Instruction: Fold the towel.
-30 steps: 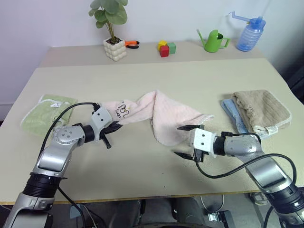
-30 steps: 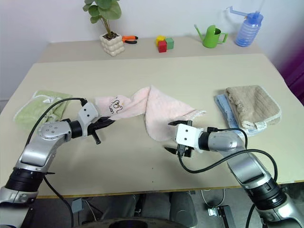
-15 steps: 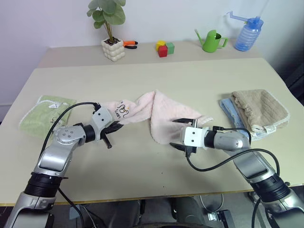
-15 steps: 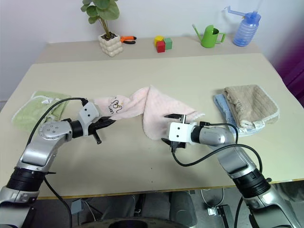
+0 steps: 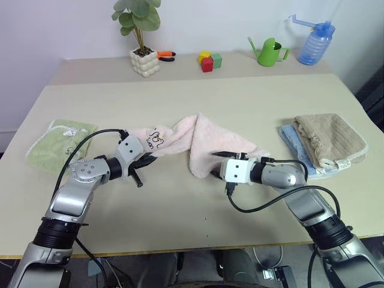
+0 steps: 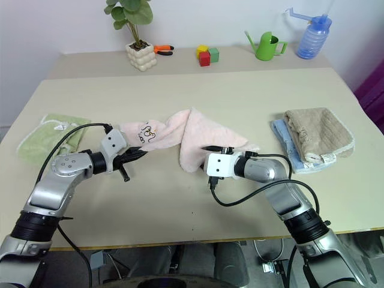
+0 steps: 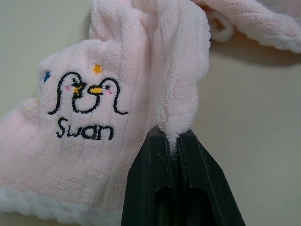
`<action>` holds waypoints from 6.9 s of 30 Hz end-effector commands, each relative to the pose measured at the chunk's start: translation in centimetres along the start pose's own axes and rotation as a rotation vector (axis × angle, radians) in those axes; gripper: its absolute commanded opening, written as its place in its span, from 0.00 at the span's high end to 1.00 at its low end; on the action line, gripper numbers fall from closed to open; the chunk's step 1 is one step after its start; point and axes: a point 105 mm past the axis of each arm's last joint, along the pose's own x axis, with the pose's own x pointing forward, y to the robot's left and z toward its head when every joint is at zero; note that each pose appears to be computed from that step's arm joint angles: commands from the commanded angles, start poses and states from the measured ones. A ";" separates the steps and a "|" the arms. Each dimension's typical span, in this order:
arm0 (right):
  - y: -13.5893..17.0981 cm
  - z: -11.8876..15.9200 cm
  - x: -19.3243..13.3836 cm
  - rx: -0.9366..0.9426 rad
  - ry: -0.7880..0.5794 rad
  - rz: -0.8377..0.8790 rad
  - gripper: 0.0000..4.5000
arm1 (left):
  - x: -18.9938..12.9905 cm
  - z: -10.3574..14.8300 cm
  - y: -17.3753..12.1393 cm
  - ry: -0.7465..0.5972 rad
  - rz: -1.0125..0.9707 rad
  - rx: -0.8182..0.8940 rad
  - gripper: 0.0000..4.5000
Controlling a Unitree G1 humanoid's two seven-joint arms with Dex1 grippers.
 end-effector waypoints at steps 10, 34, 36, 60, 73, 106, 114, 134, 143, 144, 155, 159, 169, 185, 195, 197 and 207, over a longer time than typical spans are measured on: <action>-5.5 2.1 -3.8 0.058 -0.109 -0.155 0.99 | -1.8 2.2 3.5 -0.098 0.164 0.022 1.00; -13.1 2.3 -8.4 0.045 -0.170 -0.372 0.99 | -10.5 7.0 13.9 -0.306 0.625 0.138 1.00; -10.6 1.4 -7.6 0.064 -0.147 -0.288 0.99 | -10.3 5.2 11.9 -0.257 0.561 0.103 1.00; -1.8 2.5 -4.7 0.160 -0.035 -0.024 0.25 | -7.7 1.9 5.8 -0.154 0.400 -0.043 1.00; -0.6 2.8 -1.7 0.064 0.143 -0.114 0.25 | -5.8 2.7 5.2 -0.174 0.340 -0.044 1.00; -3.8 -0.9 -6.5 0.030 0.370 -0.372 0.99 | -4.7 2.2 5.2 -0.180 0.303 -0.052 1.00; -8.1 -1.8 -8.1 -0.030 0.397 -0.513 0.99 | -5.9 3.2 7.1 -0.207 0.371 -0.014 1.00; -11.4 2.1 -10.9 -0.045 0.022 -0.307 0.99 | -12.7 2.9 8.0 -0.162 0.408 -0.015 1.00; -4.3 -0.2 -13.2 0.254 0.141 0.105 0.99 | -14.1 -1.9 1.8 0.120 0.149 -0.153 1.00; -4.0 -0.3 -13.5 0.274 0.150 0.124 0.99 | -14.2 -1.9 1.6 0.128 0.140 -0.164 1.00; -7.0 -1.7 -11.9 0.194 0.153 0.005 0.99 | -12.8 -1.9 3.2 0.099 0.169 -0.156 1.00; -8.6 -2.7 -10.0 0.148 0.146 -0.032 0.99 | -11.9 -2.4 4.5 0.103 0.175 -0.155 1.00; -11.2 -4.2 -6.6 0.102 0.132 -0.114 0.99 | -9.9 -3.5 7.5 0.113 0.264 -0.103 1.00; -12.0 -7.1 -3.4 0.115 0.156 -0.203 0.81 | -7.7 -5.1 8.8 0.113 0.267 -0.187 0.79; -14.7 -6.7 -4.9 0.037 0.173 -0.407 0.18 | -9.2 -4.4 10.9 0.020 0.490 -0.234 0.26; -15.3 -6.4 -5.5 0.036 0.170 -0.453 0.18 | -9.3 -4.2 11.1 -0.011 0.533 -0.253 0.26; -12.7 -4.1 -9.5 0.378 0.053 -0.524 0.01 | -10.7 -2.4 11.8 -0.119 0.719 -0.223 0.26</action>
